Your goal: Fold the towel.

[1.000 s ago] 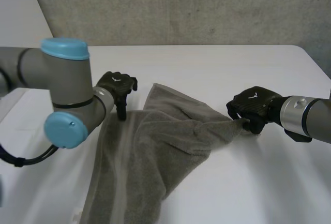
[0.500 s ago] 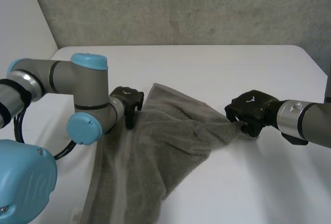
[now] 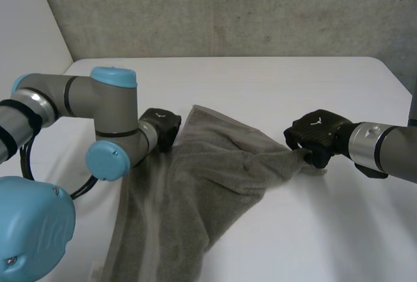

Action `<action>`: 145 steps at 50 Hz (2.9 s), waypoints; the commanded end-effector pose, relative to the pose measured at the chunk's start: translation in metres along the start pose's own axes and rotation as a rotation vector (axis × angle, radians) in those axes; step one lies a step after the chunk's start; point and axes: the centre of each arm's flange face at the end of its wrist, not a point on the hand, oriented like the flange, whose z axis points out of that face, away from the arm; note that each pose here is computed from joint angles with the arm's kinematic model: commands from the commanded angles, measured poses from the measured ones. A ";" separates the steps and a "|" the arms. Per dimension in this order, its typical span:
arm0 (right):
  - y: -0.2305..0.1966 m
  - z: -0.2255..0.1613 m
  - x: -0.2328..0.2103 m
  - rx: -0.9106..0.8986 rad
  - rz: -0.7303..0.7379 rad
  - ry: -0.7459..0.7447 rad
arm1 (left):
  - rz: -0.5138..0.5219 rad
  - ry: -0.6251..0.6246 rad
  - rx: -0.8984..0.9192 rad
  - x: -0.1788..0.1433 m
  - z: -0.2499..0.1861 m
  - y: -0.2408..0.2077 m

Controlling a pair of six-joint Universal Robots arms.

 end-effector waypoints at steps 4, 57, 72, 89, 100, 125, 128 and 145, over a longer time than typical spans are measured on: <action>-0.007 0.004 0.007 0.025 -0.018 0.021 | -0.001 -0.017 0.042 -0.005 -0.008 -0.016; -0.089 0.009 0.056 0.324 -0.200 0.331 | -0.397 -0.254 0.255 -0.089 -0.068 -0.097; 0.030 0.052 0.002 -0.012 -0.151 0.136 | -0.206 -0.127 -0.025 -0.034 -0.067 0.017; 0.030 0.018 -0.023 0.013 -0.029 0.091 | -0.193 -0.115 0.071 -0.033 -0.114 0.000; 0.016 0.015 -0.011 0.148 0.104 0.171 | -0.194 -0.141 0.133 -0.039 -0.130 -0.011; 0.052 0.001 -0.005 0.143 0.511 0.233 | -0.193 -0.219 0.299 -0.071 -0.129 -0.062; 0.051 -0.001 -0.008 0.164 0.504 0.236 | -0.202 -0.255 0.316 -0.087 -0.129 -0.067; 0.034 0.041 -0.036 0.243 0.505 0.243 | -0.211 -0.301 0.375 -0.107 -0.136 -0.084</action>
